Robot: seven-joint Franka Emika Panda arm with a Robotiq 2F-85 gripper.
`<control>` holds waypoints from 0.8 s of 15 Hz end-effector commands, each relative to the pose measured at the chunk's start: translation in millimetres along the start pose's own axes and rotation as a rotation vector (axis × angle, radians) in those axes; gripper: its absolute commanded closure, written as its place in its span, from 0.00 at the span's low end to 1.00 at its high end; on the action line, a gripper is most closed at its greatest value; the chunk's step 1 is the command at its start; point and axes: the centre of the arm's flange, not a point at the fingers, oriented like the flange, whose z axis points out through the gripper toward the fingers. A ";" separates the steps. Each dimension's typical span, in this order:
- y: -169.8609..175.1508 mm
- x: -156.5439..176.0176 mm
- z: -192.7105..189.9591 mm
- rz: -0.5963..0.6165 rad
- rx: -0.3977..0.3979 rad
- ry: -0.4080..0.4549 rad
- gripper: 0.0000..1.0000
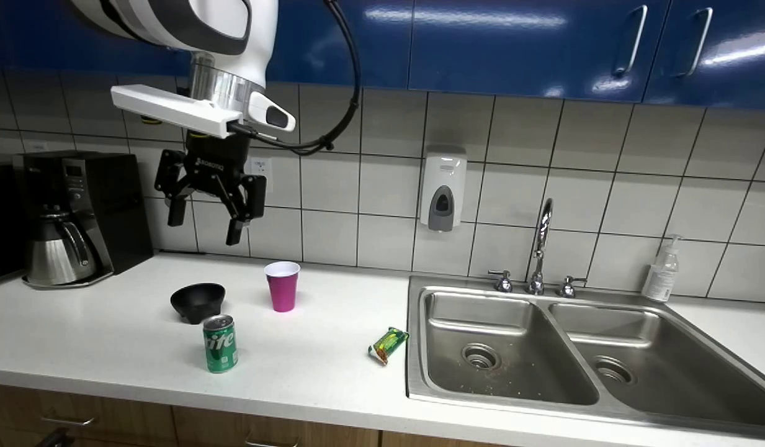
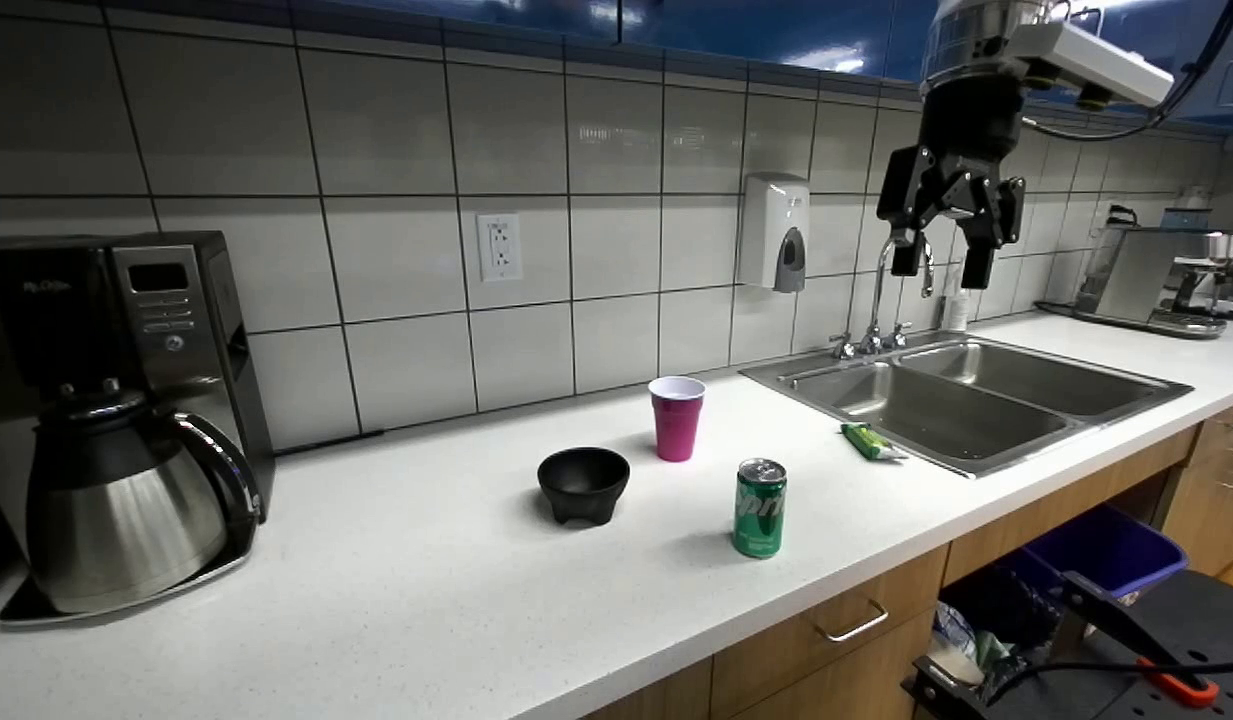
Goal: Put the green can inside the black bowl
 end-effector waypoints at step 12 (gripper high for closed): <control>-68.5 15.2 34.9 0.164 -0.134 0.099 0.00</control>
